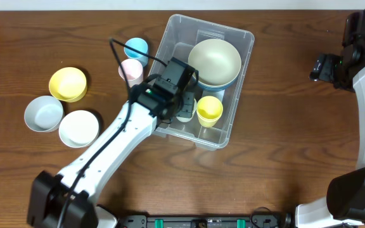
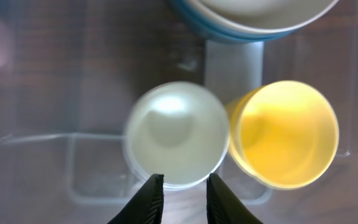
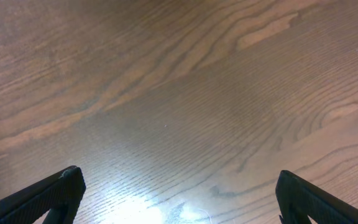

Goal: Pack container

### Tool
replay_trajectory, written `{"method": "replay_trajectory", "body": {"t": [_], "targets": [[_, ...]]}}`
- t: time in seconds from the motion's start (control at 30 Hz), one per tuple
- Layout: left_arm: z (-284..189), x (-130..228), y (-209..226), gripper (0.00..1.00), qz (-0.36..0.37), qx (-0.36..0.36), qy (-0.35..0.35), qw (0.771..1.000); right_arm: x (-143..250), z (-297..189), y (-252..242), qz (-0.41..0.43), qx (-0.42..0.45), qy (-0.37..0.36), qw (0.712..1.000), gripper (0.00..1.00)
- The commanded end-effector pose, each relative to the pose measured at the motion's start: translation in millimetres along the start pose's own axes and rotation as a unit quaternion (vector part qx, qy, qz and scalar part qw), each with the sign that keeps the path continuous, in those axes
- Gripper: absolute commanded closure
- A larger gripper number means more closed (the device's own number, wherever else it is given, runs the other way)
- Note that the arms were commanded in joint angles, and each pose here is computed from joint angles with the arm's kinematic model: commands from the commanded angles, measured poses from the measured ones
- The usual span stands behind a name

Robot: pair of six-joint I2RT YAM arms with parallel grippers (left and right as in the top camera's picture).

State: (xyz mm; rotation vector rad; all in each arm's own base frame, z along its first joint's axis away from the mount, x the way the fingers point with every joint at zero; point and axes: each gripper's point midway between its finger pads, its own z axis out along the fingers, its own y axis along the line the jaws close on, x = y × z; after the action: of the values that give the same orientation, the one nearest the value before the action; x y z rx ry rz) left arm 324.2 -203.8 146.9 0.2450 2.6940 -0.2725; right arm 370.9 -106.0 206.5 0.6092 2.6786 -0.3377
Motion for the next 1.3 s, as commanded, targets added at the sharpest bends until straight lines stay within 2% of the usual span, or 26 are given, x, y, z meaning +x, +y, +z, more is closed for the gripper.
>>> {"method": "replay_trajectory", "body": {"t": [0.0, 0.27, 0.6, 0.87, 1.03, 1.07, 1.27], "targets": [[-28.4, -11.7, 12.5, 0.75, 0.0, -0.031, -0.036, 0.999, -4.9, -8.7, -3.3, 0.014, -0.002, -0.013, 1.0, 0.01], [-30.9, 15.6, 23.5, 0.75, 0.004, -0.052, 0.017, 0.999, -4.9, -8.5, -3.3, 0.014, -0.002, -0.013, 1.0, 0.01], [-25.6, 15.0, 34.0, 0.75, 0.006, -0.084, 0.017, 0.996, -4.9, -8.5, -3.3, 0.014, -0.002, -0.013, 1.0, 0.01], [-4.1, 43.2, 43.6, 0.75, 0.01, -0.108, 0.082, 0.991, -4.9, -8.5, -3.3, 0.014, -0.002, -0.013, 1.0, 0.01], [-7.3, 51.5, 43.6, 0.77, -0.002, -0.106, 0.097, 0.99, -4.9, -8.5, -3.3, 0.014, -0.002, -0.013, 1.0, 0.01], [-8.5, 53.1, 43.4, 0.8, -0.005, -0.107, 0.099, 0.989, -4.9, -8.5, -3.3, 0.014, -0.002, -0.013, 1.0, 0.01], [-10.1, 59.7, 30.1, 0.82, 0.015, -0.1, 0.103, 0.99, -4.9, -8.7, -3.3, 0.014, -0.002, -0.013, 1.0, 0.01]]}}
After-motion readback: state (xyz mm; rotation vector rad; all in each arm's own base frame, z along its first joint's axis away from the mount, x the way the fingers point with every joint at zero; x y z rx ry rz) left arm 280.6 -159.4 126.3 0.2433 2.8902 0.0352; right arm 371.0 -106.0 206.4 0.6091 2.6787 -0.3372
